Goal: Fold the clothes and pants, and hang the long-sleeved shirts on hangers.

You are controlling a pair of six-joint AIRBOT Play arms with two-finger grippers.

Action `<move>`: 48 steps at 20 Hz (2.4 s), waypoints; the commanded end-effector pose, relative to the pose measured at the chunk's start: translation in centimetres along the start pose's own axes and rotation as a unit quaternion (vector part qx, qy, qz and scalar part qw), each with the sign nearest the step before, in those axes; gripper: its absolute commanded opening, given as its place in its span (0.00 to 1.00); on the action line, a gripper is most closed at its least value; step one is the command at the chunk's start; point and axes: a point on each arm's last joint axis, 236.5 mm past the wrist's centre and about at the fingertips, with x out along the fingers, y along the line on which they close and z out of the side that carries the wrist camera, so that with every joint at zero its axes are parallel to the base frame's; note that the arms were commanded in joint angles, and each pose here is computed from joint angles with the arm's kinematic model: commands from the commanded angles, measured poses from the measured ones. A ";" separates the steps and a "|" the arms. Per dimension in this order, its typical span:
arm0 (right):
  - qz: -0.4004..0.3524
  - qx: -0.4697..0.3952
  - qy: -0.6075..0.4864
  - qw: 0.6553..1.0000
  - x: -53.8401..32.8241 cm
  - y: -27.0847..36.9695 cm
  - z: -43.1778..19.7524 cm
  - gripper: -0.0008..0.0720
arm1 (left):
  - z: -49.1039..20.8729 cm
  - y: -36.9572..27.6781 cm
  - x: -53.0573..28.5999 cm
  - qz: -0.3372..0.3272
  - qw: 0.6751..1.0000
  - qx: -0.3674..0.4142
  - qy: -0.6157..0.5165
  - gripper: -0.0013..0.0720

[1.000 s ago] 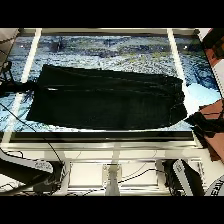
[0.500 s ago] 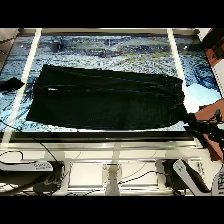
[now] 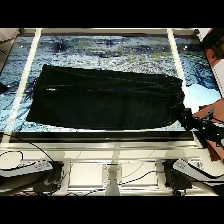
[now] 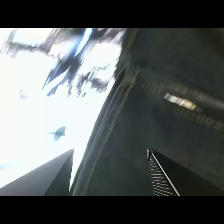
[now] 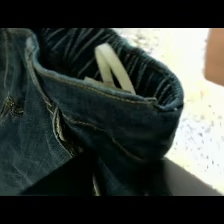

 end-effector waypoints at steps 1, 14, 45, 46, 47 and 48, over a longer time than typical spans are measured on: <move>0.024 -0.021 -0.013 0.999 0.5 0.8 0.7 0.37 | -4.4 2.2 -1.5 0.010 0.993 -0.095 0.070 0.70; 0.036 -0.016 -0.002 0.999 0.4 1.4 0.2 0.06 | -17.1 2.5 3.0 -0.027 0.948 -0.307 0.080 0.82; -0.076 -0.244 -0.091 0.963 -11.3 15.1 3.2 0.06 | 1.8 -5.3 3.3 0.010 0.984 -0.130 -0.124 0.06; -0.071 -0.254 -0.108 0.958 -11.7 16.7 3.5 0.06 | 2.9 -5.1 2.8 0.023 0.982 -0.128 -0.140 0.06; -0.063 -0.262 -0.122 0.955 -11.9 18.1 3.9 0.06 | 4.0 -5.1 2.5 0.027 0.979 -0.128 -0.154 0.06; -0.054 -0.265 -0.130 0.954 -12.0 19.3 4.1 0.06 | 4.8 -5.3 2.5 0.025 0.978 -0.129 -0.160 0.06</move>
